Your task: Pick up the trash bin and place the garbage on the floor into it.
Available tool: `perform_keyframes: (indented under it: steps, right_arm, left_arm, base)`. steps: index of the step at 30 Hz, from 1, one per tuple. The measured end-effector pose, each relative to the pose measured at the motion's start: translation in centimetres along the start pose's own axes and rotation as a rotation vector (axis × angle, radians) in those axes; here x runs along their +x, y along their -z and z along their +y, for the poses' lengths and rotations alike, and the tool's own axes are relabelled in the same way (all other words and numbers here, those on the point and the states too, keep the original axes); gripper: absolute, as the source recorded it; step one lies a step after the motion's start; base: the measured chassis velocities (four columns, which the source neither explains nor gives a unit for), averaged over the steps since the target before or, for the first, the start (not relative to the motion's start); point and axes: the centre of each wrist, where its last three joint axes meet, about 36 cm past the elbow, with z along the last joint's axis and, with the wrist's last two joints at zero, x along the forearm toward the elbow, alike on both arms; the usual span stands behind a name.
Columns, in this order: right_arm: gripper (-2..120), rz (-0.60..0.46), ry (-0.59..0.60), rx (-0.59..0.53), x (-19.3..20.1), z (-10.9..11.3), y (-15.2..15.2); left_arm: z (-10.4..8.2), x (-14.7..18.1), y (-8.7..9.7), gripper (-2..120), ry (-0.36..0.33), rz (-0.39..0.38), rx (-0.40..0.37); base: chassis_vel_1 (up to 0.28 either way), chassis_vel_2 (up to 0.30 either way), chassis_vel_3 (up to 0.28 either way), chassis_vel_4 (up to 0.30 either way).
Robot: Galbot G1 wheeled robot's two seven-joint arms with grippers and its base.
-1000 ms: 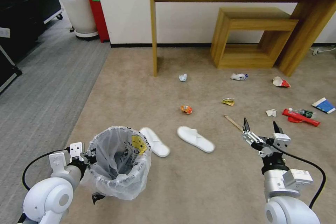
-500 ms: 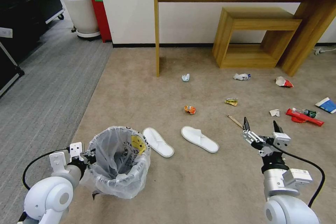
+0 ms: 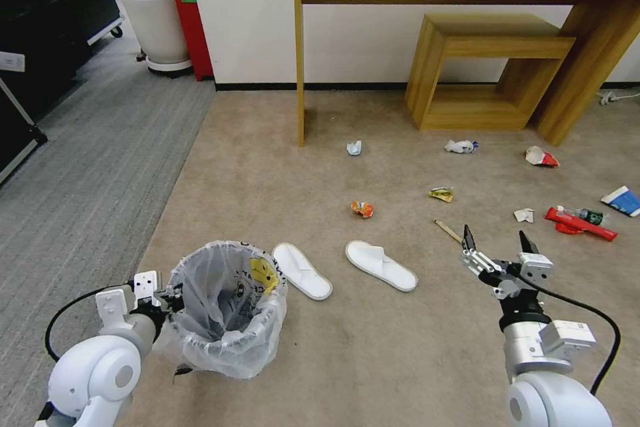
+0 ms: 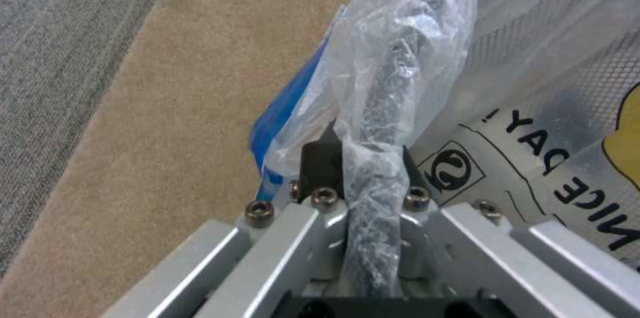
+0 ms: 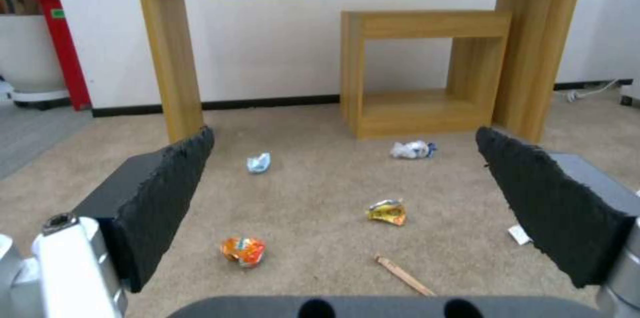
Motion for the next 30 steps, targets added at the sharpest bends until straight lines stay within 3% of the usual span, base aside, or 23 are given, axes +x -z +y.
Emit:
perform_keyframes:
  steps: [17,30]
  right_arm:
    - [100,0.003,0.008,0.002,-0.01,0.20,-0.03]
    - [100,0.003,0.012,0.003,-0.03,0.27,-0.02]
  left_arm:
    - [0.15,0.03,0.11,1,0.004,-0.002,-0.004]
    - [0.18,0.08,0.09,1,0.005,-0.002,-0.005]
  base:
    - [0.000,0.000,0.000,0.000]
    - [-0.071,0.071,0.062,-0.067]
